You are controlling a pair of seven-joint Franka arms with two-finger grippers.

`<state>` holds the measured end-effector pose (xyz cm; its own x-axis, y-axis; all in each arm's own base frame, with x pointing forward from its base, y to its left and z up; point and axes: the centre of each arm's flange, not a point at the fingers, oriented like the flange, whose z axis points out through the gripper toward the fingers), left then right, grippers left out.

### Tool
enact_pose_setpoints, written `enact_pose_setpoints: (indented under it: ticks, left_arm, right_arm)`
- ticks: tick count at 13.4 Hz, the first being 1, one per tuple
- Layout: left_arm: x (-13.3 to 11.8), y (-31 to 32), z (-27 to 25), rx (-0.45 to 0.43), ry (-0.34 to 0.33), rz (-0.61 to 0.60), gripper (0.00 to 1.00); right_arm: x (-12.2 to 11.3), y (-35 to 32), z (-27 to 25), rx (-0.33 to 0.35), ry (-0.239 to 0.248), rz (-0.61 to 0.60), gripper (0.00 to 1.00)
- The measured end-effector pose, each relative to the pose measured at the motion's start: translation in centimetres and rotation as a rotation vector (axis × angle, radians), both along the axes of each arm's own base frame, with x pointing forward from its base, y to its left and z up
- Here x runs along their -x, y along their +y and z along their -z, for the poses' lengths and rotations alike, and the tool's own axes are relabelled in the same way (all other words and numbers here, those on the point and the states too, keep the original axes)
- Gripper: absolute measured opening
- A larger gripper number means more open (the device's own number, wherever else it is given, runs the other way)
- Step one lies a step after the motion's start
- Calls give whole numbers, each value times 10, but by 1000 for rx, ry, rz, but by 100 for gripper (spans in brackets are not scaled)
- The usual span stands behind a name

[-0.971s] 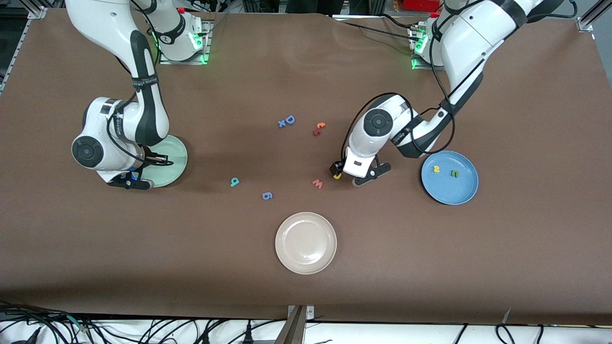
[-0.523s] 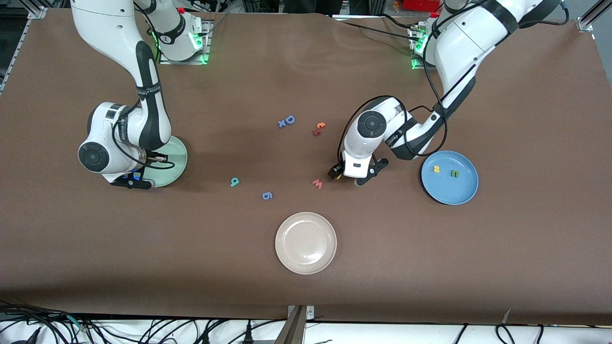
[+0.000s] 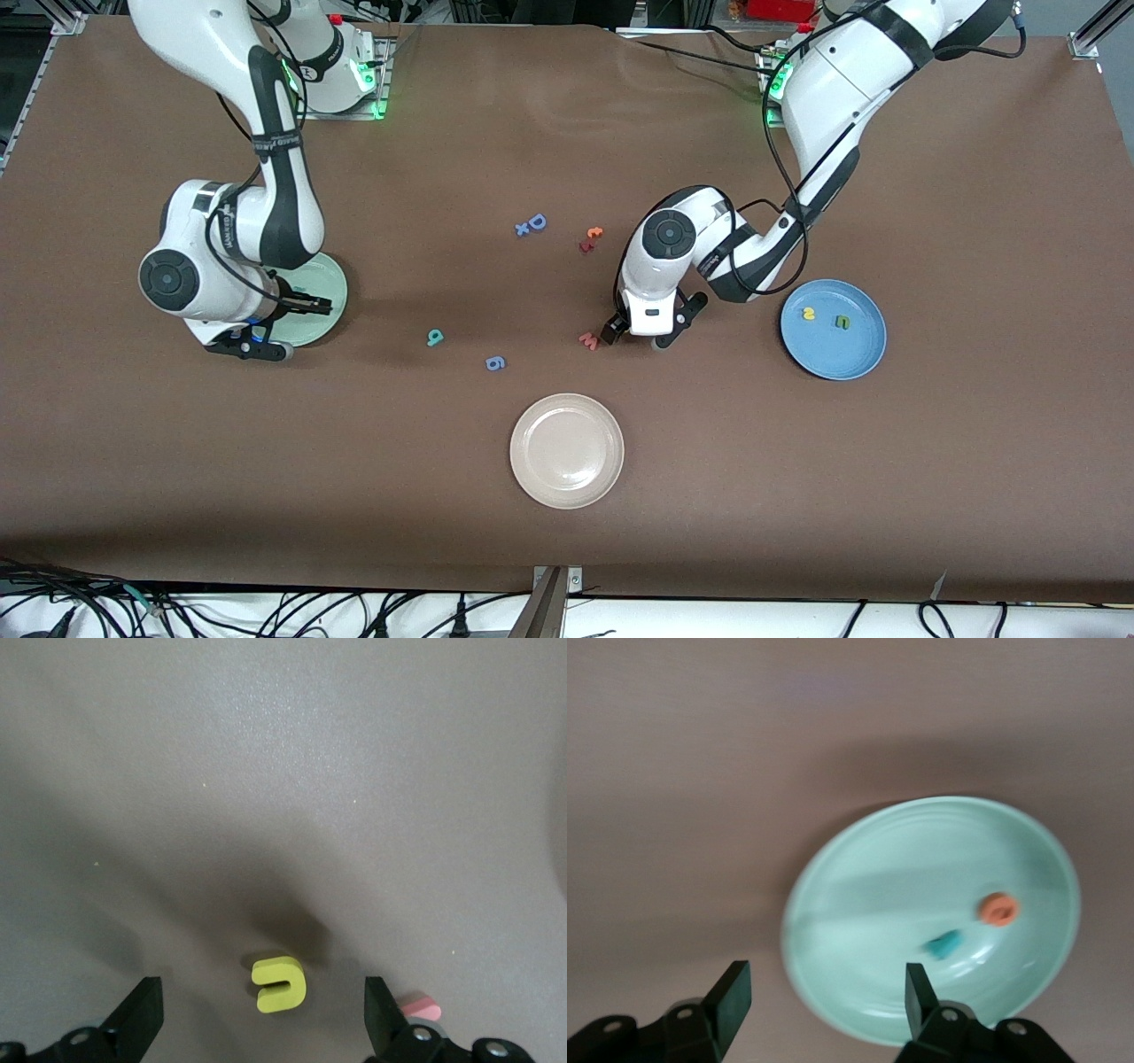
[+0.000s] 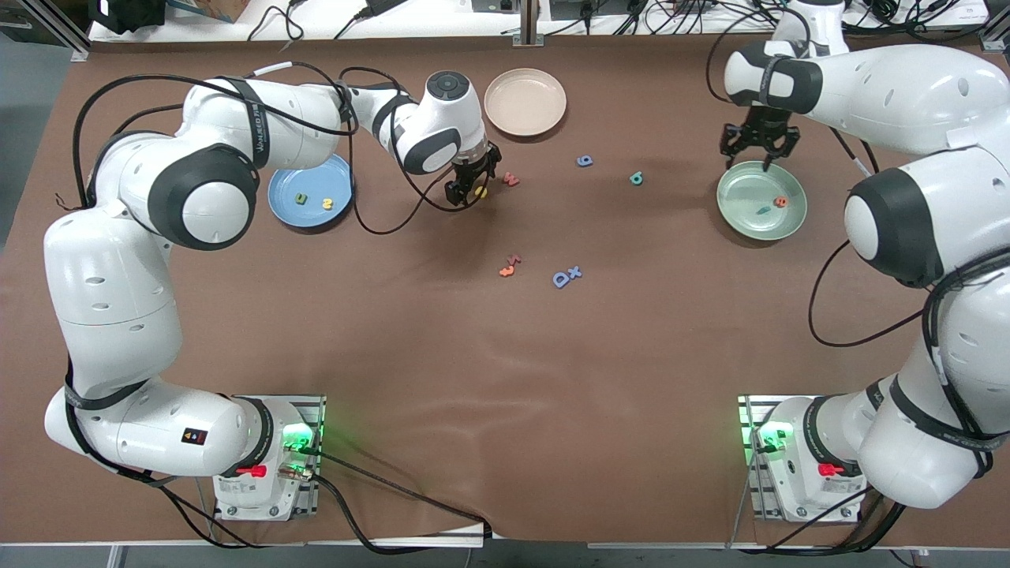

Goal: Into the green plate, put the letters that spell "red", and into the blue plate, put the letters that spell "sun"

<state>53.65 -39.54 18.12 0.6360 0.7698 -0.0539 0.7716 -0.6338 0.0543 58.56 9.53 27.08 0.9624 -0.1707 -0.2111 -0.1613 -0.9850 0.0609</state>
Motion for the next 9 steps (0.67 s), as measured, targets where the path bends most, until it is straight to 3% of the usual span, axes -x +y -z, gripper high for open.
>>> enact_pose_setpoints:
  ticks: [4, 9]
  left_arm:
    - [2, -2, 5, -15, 2, -48, 100]
    - [4, -7, 12, -15, -6, -104, 100]
  right_arm:
    - [5, 80, -9, -11, -59, 98, 78]
    - [8, 114, 32, 2, -105, 209, 79]
